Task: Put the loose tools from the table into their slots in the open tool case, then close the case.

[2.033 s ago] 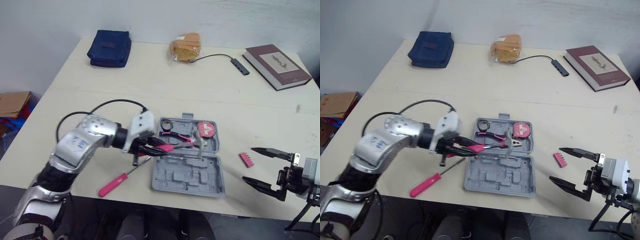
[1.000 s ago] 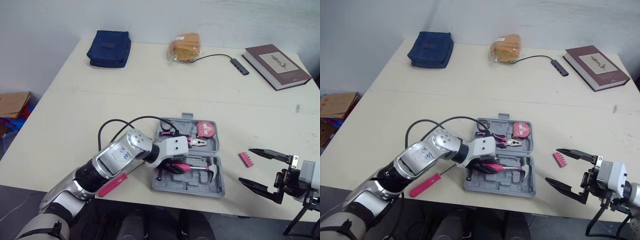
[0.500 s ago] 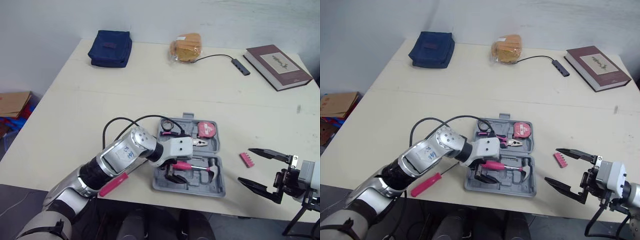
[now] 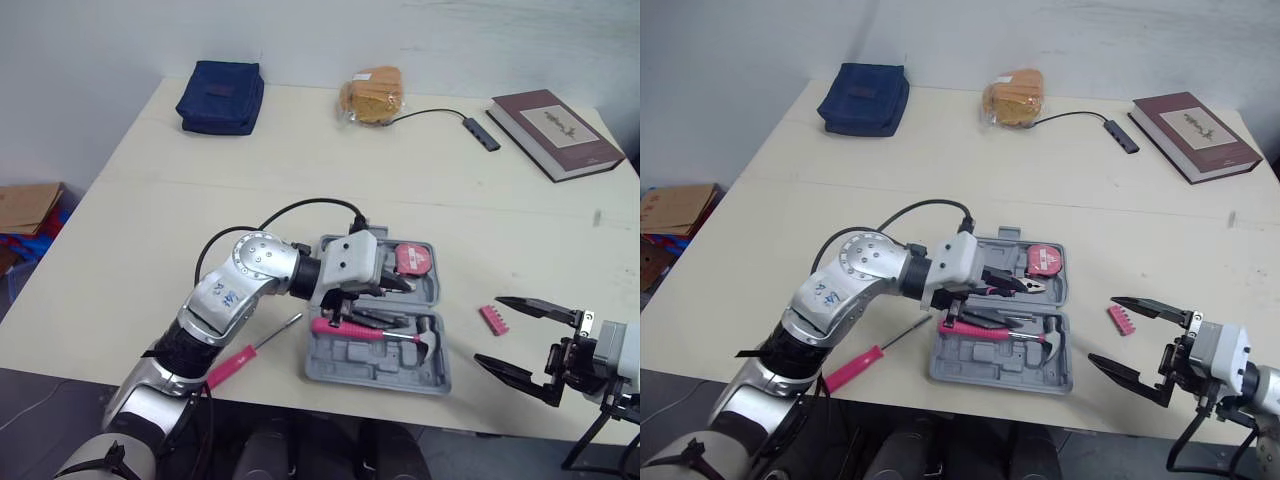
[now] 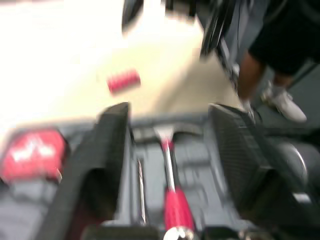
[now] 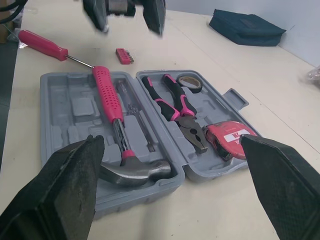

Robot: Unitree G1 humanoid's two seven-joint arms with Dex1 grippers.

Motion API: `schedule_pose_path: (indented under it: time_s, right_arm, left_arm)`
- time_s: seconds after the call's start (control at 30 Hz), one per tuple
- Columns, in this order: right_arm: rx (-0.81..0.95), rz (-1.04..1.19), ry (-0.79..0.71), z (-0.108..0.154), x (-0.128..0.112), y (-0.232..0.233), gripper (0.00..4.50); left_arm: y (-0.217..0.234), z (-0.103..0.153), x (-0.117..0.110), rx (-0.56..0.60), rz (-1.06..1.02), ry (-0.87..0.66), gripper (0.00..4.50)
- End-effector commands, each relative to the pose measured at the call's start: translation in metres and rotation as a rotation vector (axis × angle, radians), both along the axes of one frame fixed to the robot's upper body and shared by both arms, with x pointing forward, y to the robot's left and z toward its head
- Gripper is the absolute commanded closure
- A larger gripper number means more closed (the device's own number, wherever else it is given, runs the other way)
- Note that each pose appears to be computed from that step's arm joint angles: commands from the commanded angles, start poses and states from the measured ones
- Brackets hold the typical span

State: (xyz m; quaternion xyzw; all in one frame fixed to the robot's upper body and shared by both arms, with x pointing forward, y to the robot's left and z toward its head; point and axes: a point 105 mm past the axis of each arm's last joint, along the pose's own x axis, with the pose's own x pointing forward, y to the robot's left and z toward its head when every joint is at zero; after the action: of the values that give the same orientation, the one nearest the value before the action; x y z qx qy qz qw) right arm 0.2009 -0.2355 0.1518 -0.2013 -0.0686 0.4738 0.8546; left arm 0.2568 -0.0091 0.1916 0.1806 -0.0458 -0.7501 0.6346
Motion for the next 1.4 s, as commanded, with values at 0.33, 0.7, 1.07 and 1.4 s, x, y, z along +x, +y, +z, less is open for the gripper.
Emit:
schedule_pose_path:
  time_s: [0.33,0.7,1.07,1.4]
  right_arm:
    - [0.007,-0.001,-0.020,0.000,0.001,0.001,0.00]
    - [0.008,0.001,-0.025,0.000,0.003,0.002,0.00]
    - [0.010,0.001,-0.030,-0.001,0.004,0.003,0.00]
    - [0.011,-0.007,-0.024,-0.003,0.003,0.003,0.00]
  left_arm:
    - [0.013,-0.057,0.008,0.060,0.068,0.094,4.45]
    - [0.017,-0.084,0.016,0.162,0.161,0.116,4.45]
    - [0.017,-0.099,0.010,0.271,0.138,0.118,4.45]
    - [0.013,-0.116,0.012,0.382,0.133,0.085,4.45]
